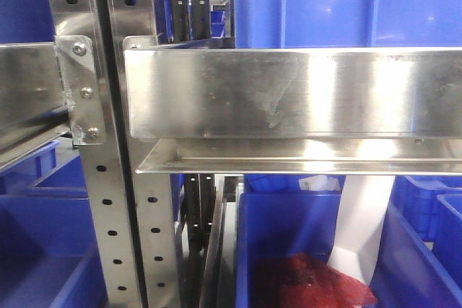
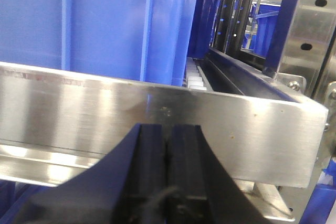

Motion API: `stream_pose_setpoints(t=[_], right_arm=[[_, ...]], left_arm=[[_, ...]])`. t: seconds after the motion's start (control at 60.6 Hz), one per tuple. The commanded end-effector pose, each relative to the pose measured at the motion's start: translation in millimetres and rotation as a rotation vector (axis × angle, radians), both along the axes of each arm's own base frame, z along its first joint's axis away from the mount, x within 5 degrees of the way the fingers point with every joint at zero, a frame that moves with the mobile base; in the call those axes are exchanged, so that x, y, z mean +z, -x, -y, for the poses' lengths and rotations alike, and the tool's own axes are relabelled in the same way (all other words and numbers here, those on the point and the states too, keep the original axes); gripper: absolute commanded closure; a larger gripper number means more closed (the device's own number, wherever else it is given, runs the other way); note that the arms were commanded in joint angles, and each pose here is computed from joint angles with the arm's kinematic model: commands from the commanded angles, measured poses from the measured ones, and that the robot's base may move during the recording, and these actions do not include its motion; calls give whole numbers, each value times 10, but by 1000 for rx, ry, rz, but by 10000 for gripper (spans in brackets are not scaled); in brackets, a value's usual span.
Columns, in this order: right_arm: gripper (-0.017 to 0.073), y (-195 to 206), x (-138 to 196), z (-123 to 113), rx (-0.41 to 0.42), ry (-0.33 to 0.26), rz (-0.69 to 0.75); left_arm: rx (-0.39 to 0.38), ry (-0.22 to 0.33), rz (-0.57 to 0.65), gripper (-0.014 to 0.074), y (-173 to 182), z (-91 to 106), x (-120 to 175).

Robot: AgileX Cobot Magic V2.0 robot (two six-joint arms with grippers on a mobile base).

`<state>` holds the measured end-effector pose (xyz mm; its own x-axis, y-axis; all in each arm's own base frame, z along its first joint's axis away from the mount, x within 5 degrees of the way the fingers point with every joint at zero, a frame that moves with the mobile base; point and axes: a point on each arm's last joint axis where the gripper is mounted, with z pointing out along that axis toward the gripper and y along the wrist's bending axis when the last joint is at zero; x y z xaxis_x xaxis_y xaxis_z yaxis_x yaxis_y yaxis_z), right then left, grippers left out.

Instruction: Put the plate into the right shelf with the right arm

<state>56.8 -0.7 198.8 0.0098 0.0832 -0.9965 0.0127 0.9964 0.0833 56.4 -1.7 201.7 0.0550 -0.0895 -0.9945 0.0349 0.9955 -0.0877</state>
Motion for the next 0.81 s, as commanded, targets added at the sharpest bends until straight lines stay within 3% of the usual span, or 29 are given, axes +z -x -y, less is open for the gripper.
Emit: stream_pose_setpoints(t=[0.0,0.791], right_arm=[[505,20,123,7,-11,12,124],[505,20,123,7,-11,12,124]], left_arm=[[-8,9,93,640,15,4,63],[-8,9,93,640,15,4,63]])
